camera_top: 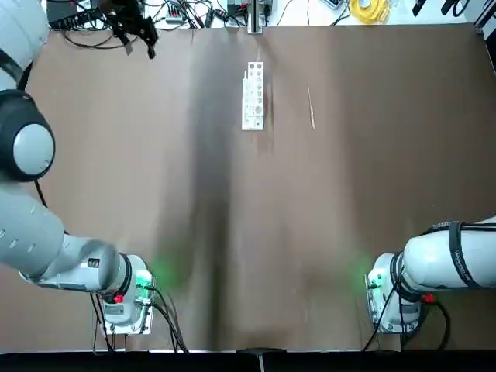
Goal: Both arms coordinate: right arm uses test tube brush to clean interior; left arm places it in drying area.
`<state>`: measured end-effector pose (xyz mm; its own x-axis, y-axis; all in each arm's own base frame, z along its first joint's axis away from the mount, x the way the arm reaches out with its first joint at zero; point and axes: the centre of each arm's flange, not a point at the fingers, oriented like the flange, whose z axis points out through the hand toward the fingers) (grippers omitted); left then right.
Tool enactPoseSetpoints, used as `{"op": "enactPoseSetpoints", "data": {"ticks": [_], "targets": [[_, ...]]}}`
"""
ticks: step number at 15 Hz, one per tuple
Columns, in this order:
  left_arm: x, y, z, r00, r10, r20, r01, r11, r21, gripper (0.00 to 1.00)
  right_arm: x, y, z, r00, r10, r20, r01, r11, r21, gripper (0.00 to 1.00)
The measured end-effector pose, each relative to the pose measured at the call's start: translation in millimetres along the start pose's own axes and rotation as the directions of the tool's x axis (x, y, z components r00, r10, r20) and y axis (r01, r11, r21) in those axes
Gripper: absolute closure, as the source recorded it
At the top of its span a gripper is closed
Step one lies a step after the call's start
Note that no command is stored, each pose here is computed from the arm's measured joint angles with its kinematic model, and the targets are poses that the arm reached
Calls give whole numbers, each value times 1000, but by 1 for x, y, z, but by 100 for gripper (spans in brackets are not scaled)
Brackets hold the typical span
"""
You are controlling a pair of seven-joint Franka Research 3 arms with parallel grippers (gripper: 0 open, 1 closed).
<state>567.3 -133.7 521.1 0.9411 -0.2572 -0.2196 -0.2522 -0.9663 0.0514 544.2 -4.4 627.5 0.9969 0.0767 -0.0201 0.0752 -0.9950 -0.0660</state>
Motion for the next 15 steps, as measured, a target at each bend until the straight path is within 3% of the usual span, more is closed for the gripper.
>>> {"op": "enactPoseSetpoints", "data": {"ticks": [1,5,10,15], "targets": [[12,17,12,998,67,19,-66,998,-5,0,0,1,0,1000,0,-3,0,1000,-6,0],[28,32,19,993,121,-1,-121,993,-12,0,1,-1,-1,1000,-4,-10,4,1000,-12,0],[29,38,12,991,132,-17,-132,991,-7,0,2,-7,-1,1000,-15,-16,14,1000,-13,0],[29,26,9,992,121,-19,-120,991,54,0,3,-13,-1,1000,-25,-17,25,1000,-14,0]]}}
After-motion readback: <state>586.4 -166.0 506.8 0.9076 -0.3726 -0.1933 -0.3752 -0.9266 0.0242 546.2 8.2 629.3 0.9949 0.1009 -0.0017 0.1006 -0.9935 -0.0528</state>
